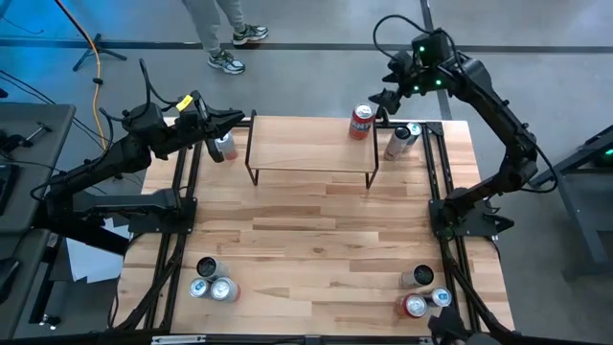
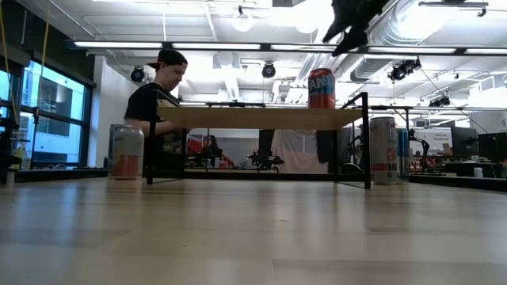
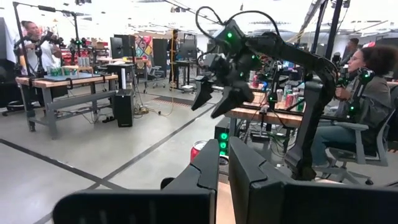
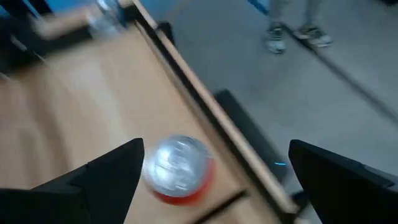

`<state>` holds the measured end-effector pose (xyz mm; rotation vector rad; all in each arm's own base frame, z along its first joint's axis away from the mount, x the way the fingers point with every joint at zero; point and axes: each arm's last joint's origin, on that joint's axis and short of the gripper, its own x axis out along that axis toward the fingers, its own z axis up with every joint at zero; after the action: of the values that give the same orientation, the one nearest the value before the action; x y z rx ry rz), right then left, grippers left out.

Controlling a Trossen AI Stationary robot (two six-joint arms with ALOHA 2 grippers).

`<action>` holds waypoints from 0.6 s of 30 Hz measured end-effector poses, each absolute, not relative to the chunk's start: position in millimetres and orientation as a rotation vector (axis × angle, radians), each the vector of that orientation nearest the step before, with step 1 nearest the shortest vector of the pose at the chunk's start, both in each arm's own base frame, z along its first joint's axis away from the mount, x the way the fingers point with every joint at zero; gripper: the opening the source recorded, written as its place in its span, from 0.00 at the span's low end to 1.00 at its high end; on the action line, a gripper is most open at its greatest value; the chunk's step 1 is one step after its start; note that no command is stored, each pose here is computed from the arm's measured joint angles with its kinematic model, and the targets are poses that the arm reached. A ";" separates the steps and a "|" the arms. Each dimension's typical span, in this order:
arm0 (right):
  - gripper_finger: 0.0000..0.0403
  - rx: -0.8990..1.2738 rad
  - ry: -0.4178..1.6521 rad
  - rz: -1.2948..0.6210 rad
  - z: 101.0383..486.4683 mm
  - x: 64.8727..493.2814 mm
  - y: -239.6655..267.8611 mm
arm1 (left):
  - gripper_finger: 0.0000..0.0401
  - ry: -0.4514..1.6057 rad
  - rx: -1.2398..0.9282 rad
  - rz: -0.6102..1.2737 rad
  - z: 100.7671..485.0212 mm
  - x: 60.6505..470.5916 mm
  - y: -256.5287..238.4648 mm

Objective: Place canned beverage on shelf
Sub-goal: Put the top red soda can on the shelf

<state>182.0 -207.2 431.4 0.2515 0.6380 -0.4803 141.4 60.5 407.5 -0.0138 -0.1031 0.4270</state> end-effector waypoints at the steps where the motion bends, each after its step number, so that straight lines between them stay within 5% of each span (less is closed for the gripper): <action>1: 0.96 0.288 0.617 -0.459 433.1 182.3 -206.0 | 0.00 -0.103 -0.014 0.427 407.5 141.4 60.5; 9: 0.96 0.501 0.647 -0.321 427.7 189.6 -188.3 | 0.00 -0.083 -0.014 0.427 405.7 141.4 60.5; 18: 0.96 0.506 0.805 -0.114 422.5 221.5 -126.6 | 0.00 -0.044 -0.025 0.428 401.9 141.7 60.7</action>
<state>221.5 -126.6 422.5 0.5063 0.8055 -0.1135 141.7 60.7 401.9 -0.0248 -0.0441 0.4285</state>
